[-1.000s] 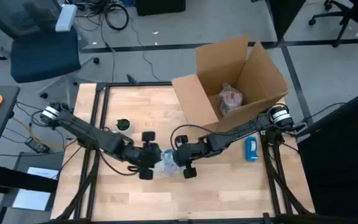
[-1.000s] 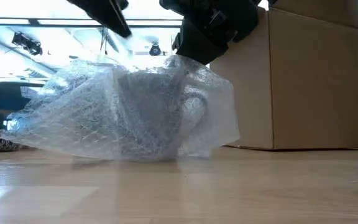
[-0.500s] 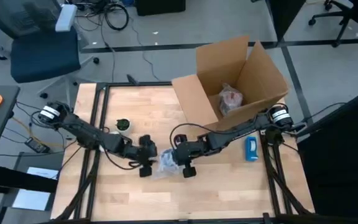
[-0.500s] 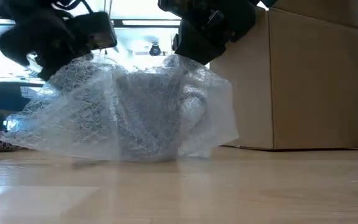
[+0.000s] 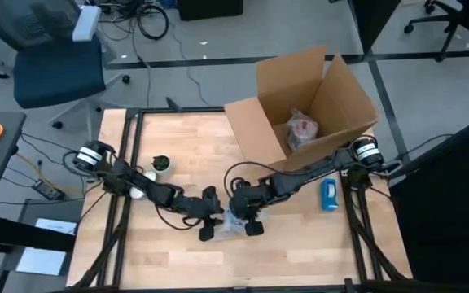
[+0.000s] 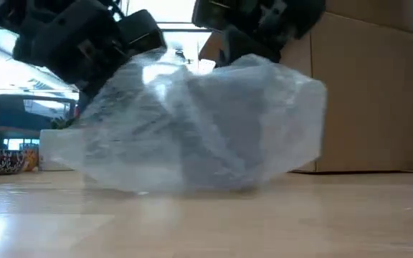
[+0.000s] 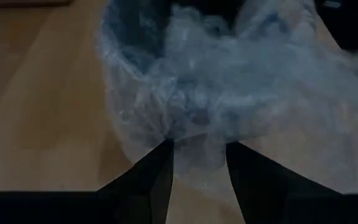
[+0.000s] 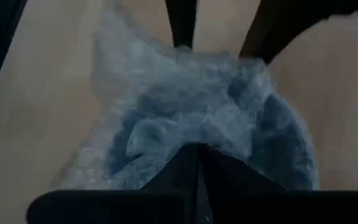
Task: Wrap mug
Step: Wrap the blue mug with bubble wrap
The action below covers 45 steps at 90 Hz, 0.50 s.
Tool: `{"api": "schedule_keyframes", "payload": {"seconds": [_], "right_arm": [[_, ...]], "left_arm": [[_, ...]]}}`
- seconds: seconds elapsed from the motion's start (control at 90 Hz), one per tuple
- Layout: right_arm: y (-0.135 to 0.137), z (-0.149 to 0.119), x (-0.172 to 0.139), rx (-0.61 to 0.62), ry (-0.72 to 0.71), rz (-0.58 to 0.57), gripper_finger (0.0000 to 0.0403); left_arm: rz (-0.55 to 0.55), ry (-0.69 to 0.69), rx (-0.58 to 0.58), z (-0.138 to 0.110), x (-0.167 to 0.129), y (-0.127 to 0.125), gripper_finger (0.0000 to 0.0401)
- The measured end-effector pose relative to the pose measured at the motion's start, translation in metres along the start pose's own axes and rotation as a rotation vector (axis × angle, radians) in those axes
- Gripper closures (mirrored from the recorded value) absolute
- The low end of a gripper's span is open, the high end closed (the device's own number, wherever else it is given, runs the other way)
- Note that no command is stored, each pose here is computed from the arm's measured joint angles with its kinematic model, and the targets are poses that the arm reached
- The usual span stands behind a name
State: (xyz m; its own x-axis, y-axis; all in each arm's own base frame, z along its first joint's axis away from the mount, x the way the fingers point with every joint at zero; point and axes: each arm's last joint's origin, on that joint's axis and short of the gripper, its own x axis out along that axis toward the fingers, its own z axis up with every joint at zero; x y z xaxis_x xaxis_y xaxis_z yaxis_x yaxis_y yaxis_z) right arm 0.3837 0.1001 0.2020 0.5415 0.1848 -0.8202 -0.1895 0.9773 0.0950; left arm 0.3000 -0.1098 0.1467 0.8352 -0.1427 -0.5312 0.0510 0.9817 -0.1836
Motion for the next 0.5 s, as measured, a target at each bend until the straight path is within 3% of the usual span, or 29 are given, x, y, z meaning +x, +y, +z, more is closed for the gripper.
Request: {"api": "schedule_keyframes", "payload": {"seconds": [0.378, 0.5], "right_arm": [[0.011, -0.025, -0.004, 0.11, 0.269, 0.084, 0.0403], [0.022, -0.023, -0.007, 0.149, 0.295, 0.115, 0.0403]], "left_arm": [[0.008, -0.049, 0.05, 0.014, 0.002, -0.004, 0.027], [0.015, -0.051, 0.05, 0.014, 0.002, -0.004, 0.027]]}}
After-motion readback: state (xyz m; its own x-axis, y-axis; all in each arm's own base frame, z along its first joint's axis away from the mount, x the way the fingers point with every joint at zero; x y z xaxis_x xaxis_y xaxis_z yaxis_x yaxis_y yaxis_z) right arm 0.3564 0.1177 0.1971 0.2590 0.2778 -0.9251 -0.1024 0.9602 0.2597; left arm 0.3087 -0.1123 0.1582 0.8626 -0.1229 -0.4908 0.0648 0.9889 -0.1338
